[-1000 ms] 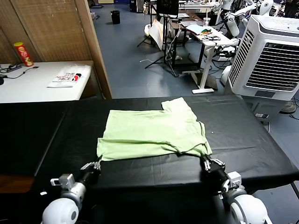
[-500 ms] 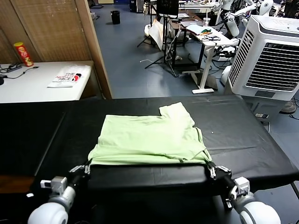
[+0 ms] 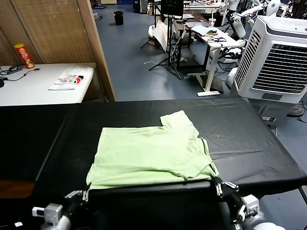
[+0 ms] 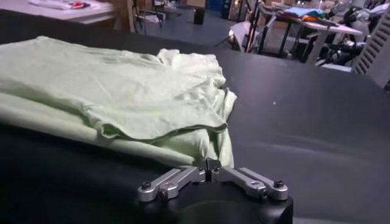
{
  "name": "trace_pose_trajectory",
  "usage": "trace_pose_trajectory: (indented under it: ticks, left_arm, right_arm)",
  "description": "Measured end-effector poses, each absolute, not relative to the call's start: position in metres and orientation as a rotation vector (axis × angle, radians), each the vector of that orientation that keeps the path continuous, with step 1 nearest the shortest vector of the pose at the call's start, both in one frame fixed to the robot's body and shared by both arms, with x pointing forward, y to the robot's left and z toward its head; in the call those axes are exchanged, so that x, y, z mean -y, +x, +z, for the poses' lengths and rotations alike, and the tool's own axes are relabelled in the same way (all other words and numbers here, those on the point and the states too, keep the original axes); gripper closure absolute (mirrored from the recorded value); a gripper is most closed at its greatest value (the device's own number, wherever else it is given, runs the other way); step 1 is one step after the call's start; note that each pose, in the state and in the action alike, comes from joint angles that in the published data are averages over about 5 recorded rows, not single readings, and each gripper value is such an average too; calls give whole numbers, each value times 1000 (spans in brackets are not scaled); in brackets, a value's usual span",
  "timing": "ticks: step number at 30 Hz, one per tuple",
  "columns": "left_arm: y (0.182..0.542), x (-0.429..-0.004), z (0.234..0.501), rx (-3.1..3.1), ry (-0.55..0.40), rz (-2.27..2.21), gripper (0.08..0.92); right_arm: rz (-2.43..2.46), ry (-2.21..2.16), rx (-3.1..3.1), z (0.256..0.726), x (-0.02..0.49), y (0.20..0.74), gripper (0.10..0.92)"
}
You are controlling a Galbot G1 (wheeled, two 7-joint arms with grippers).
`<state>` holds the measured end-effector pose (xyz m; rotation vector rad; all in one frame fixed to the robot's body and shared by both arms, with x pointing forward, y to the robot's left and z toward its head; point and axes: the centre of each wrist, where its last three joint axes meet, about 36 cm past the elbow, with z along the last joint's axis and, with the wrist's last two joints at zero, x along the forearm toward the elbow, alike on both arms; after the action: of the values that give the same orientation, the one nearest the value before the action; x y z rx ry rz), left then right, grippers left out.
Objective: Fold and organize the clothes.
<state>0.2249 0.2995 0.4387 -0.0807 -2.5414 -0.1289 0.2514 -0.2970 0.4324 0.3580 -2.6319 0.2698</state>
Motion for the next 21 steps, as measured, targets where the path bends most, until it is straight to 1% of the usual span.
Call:
trace_pose_trajectory:
  ticks: [1,2,4,7,9,10,14,21]
  left_arm:
    - [224,-299,441,2534,-72,-128,649]
    - [223,-298,445,2527,-64,-126,599]
    - [225,-297,455,2512,-55,-118,482]
    - [231,-296,474,2520,-63,-93,320]
    - [238,-295,485,2553,-75,-70,245]
    - [243,-296,488,2573,-79,-56,223]
    - [276,-299,492,2642,-96,26,203]
    - [368,-305,486,2724,-143,147,201]
  right_arm:
    - [268,357,2640,436,296,249,317]
    - [262,359,2653,441,294,248,281]
    - [242,367,2690,452,292,246,239]
    - [226,368,2757,468,293,252,226]
    - [242,342,2803,474,297,264,225]
    - [256,321,2826,475,300,272,224]
    - [288,235,2909,472,312,325,224]
    - [163,158,2911,458,310,436,224]
